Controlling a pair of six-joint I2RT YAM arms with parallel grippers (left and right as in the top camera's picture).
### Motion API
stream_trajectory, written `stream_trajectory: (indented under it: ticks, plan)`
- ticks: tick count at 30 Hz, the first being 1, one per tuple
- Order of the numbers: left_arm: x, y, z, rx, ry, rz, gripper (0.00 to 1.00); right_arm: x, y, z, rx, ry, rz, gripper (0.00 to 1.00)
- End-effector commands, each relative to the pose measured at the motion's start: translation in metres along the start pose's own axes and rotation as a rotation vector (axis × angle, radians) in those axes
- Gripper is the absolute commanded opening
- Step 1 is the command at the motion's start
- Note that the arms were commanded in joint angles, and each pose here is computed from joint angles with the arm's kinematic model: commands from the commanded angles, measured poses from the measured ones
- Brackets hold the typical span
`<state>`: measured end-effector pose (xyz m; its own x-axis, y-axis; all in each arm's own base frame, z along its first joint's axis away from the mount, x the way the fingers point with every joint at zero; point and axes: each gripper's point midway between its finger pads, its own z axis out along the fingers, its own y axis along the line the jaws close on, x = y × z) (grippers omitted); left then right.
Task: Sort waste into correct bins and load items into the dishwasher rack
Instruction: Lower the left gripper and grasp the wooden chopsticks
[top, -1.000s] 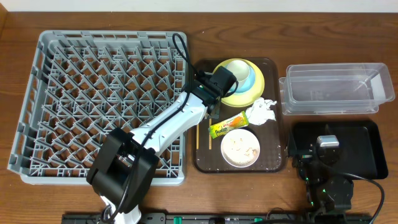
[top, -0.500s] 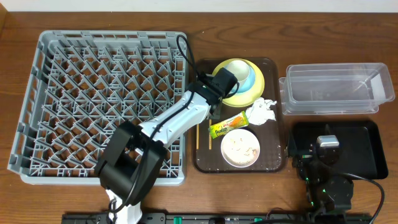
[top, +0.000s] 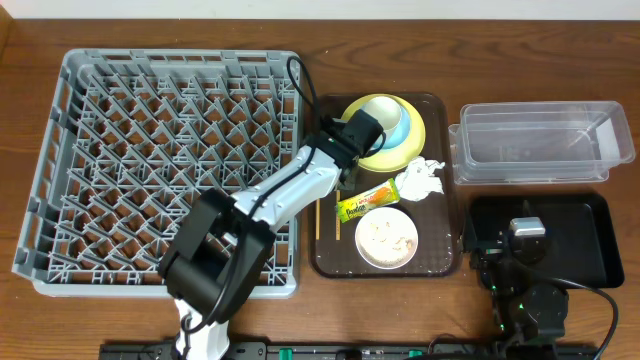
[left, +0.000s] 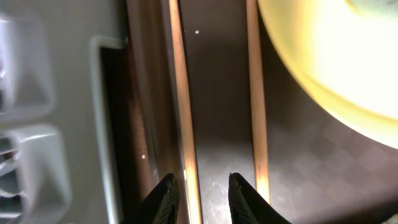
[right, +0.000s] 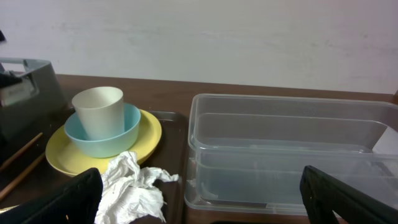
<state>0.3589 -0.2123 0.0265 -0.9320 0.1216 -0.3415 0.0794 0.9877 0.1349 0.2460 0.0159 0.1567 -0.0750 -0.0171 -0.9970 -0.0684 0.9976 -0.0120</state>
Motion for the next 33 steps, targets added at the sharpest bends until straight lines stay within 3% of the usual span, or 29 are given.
stream_trajectory:
  ticks: [1, 10, 25, 33]
  plan:
    - [0.004, 0.013, 0.015, -0.085, 0.001, 0.002, 0.30, 0.001, 0.000, 0.000, 0.002, 0.001, -0.011, 0.99]
    - [0.007, 0.013, 0.030, -0.109, 0.009, 0.009, 0.30, 0.001, 0.000, 0.000, 0.002, 0.001, -0.011, 0.99]
    - [0.022, -0.019, 0.034, 0.066, 0.097, 0.000, 0.29, 0.001, 0.000, 0.000, 0.002, 0.001, -0.011, 0.99]
    - [0.022, -0.022, 0.034, 0.083, 0.101, -0.001, 0.28, 0.001, 0.000, 0.000, 0.002, 0.001, -0.011, 0.99]
